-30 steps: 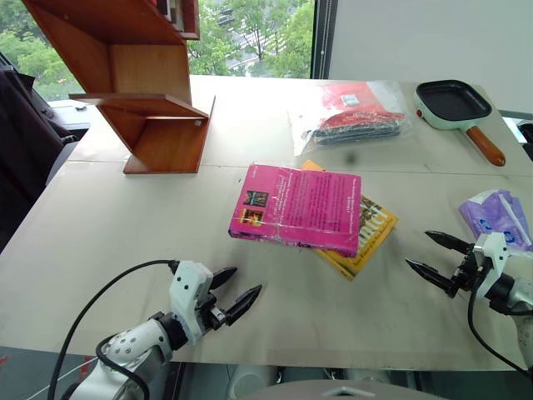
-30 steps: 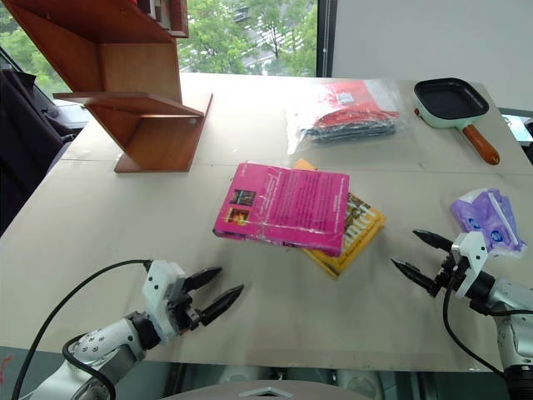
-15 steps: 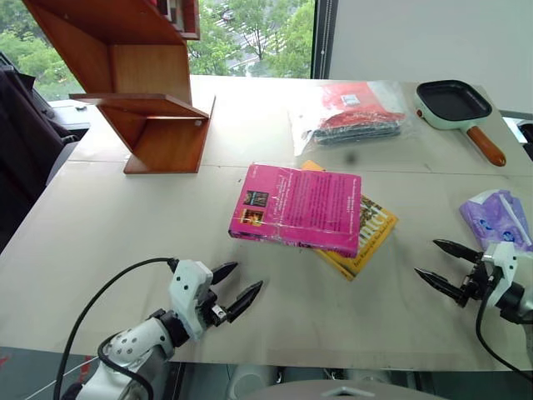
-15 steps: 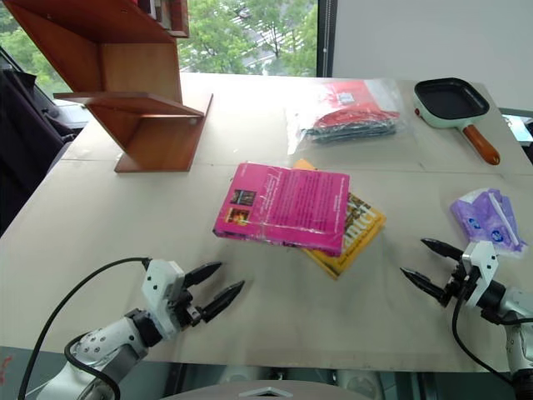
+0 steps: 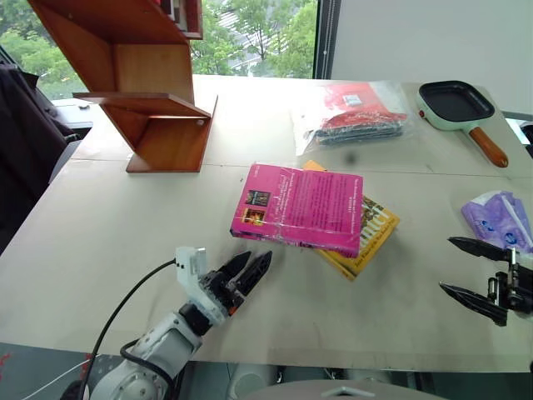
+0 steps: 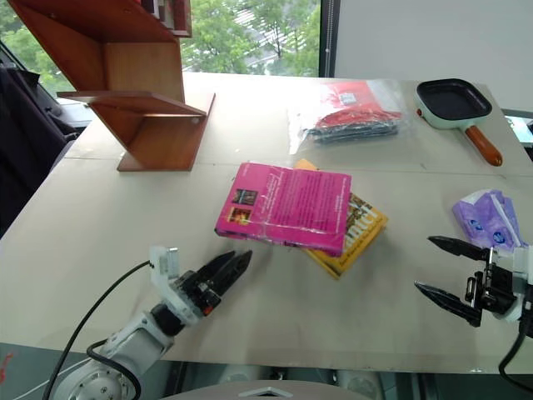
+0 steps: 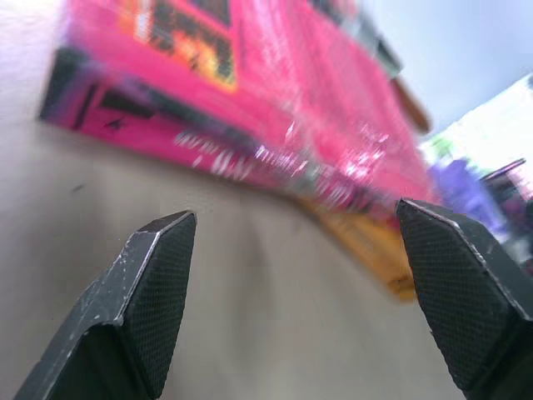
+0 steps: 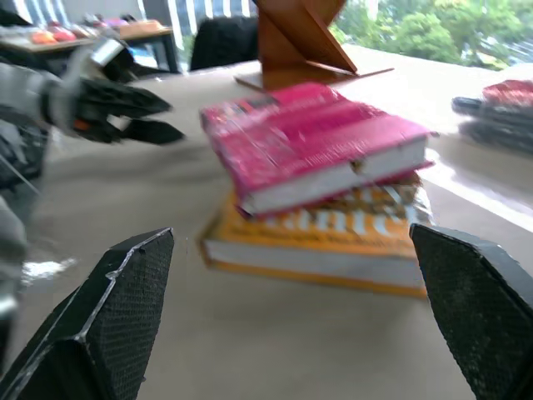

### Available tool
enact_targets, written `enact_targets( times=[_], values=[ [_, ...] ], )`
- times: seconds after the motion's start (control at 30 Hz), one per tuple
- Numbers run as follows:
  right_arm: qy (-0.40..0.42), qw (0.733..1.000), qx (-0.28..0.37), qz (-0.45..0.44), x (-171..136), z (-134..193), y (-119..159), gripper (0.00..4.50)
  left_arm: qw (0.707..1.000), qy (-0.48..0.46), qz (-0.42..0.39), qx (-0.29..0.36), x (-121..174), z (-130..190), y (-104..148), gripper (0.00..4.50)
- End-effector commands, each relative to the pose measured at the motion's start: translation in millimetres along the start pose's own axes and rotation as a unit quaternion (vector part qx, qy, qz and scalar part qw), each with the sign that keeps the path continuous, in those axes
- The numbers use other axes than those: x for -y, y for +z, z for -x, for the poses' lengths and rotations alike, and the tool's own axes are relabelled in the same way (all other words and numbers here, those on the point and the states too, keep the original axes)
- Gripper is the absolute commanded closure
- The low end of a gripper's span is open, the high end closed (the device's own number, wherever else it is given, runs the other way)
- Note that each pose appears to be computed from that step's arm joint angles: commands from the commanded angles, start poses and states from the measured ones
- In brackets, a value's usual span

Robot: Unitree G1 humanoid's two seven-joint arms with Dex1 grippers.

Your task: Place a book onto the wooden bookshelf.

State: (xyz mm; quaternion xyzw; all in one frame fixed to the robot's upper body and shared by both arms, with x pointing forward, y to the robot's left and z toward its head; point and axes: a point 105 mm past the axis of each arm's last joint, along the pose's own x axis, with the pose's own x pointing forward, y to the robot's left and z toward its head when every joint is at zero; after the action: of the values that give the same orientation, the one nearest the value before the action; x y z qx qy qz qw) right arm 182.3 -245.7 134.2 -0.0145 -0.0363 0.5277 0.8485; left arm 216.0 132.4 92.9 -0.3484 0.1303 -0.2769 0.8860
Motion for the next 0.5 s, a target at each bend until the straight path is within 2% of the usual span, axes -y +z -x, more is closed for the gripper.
enact_targets(
  times=[0.03, 0.23, 0.5],
  values=[
    [0.003, 1.0, 0.021, -0.002, -6, 0, 17, 0.0, 0.99, -0.024, 0.139, -0.013, 7, 0, -8, 0.56],
    [0.001, 1.0, 0.024, -0.004, -14, -4, 23, 0.0, 0.971, -0.02, 0.235, -0.025, 14, 0, -20, 0.56],
    [-0.001, 1.0, 0.023, 0.003, -13, -9, 24, 0.0, 0.961, -0.031, 0.275, -0.009, 16, -32, -17, 0.56]
  ],
)
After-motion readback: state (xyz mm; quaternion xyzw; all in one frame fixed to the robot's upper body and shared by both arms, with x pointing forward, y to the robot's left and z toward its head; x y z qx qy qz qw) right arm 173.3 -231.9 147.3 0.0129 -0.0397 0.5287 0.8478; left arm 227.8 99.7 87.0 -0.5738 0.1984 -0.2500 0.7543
